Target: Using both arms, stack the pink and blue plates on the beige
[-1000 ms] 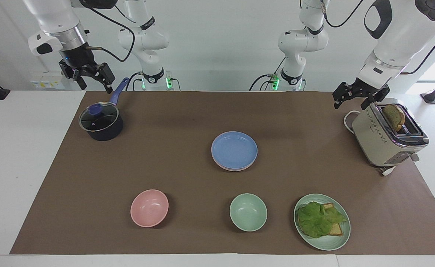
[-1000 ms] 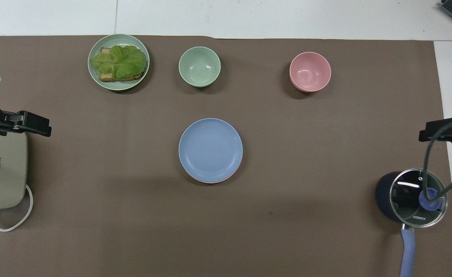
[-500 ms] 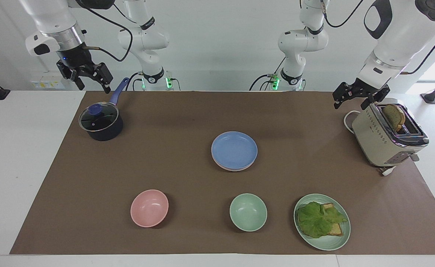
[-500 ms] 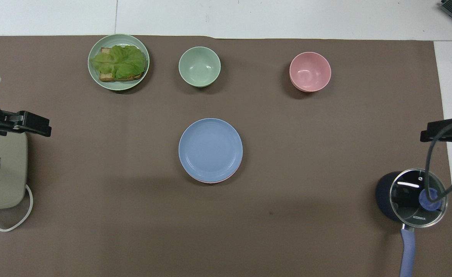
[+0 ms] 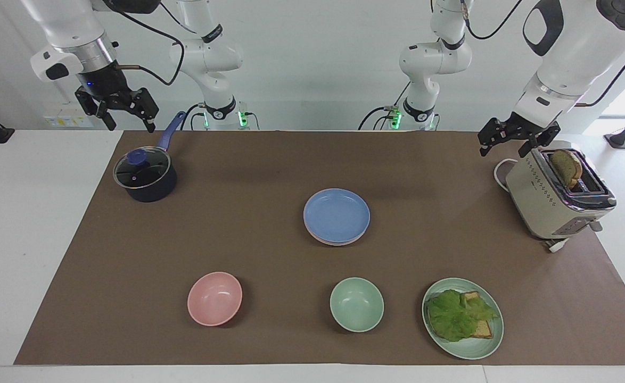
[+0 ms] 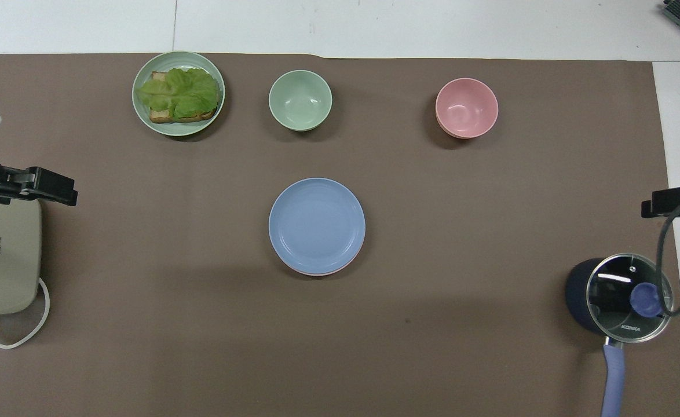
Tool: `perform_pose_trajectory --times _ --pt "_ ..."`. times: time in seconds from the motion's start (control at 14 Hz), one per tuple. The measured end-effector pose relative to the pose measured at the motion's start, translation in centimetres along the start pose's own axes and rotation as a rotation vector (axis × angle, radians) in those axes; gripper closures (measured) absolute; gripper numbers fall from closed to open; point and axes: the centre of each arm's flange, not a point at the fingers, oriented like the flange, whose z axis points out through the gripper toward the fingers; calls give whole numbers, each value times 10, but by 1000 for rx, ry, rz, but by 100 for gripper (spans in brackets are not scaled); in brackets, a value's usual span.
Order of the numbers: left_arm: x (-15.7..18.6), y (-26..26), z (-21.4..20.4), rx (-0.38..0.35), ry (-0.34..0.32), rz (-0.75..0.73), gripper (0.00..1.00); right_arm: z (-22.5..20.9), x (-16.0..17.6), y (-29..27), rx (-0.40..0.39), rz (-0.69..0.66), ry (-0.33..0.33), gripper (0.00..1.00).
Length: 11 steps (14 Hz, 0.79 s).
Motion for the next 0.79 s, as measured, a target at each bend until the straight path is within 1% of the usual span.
perform_pose_trajectory --times 0.21,0.43,0.79 --pt "0 0 0 0 0 0 0 0 0 0 -4 -8 0 0" --pt "0 0 0 0 0 0 0 1 0 1 -15 -44 -3 0" --pt "0 0 0 0 0 0 0 2 0 -3 -16 -53 -6 0"
